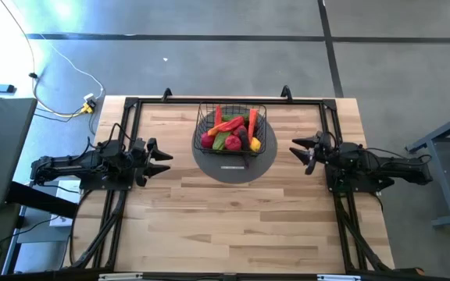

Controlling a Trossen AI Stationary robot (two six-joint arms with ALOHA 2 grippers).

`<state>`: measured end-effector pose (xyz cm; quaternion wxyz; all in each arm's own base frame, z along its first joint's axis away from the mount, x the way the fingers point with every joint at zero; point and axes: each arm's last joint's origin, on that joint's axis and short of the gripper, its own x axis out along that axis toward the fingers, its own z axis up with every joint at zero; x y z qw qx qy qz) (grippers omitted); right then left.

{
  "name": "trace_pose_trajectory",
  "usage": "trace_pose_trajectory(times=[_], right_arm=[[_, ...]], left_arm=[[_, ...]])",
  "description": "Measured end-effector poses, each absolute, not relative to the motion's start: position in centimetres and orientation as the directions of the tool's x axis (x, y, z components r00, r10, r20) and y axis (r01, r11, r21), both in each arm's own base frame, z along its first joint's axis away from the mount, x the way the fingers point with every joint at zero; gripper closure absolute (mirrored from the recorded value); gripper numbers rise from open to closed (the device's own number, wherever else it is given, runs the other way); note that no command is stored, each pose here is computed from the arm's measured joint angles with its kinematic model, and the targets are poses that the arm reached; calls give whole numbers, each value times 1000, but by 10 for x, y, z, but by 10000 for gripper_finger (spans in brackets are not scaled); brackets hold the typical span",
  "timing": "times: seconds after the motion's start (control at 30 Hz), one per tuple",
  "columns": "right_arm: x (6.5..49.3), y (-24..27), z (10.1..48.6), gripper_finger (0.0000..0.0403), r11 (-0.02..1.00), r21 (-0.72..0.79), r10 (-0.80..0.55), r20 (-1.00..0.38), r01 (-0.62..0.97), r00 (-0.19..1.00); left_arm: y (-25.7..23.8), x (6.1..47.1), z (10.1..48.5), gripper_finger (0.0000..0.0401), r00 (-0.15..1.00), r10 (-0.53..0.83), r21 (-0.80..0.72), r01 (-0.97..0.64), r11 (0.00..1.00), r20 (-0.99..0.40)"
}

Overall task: Build produce basket
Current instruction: Return to Home Position

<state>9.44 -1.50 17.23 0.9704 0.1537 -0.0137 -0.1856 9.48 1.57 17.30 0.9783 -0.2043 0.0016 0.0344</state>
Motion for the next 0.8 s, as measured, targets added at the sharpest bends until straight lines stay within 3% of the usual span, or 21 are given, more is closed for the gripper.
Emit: trace_pose_trajectory(times=[0.37,0.8], right_arm=[[94,-15,172,219,818,467,-364,-31,336,931],[94,-15,172,219,817,468,-364,-31,336,931]], left_arm=[[16,95,173,190,998,66,-399,-68,914,-17],[16,95,173,190,998,67,-400,-68,914,-17]])
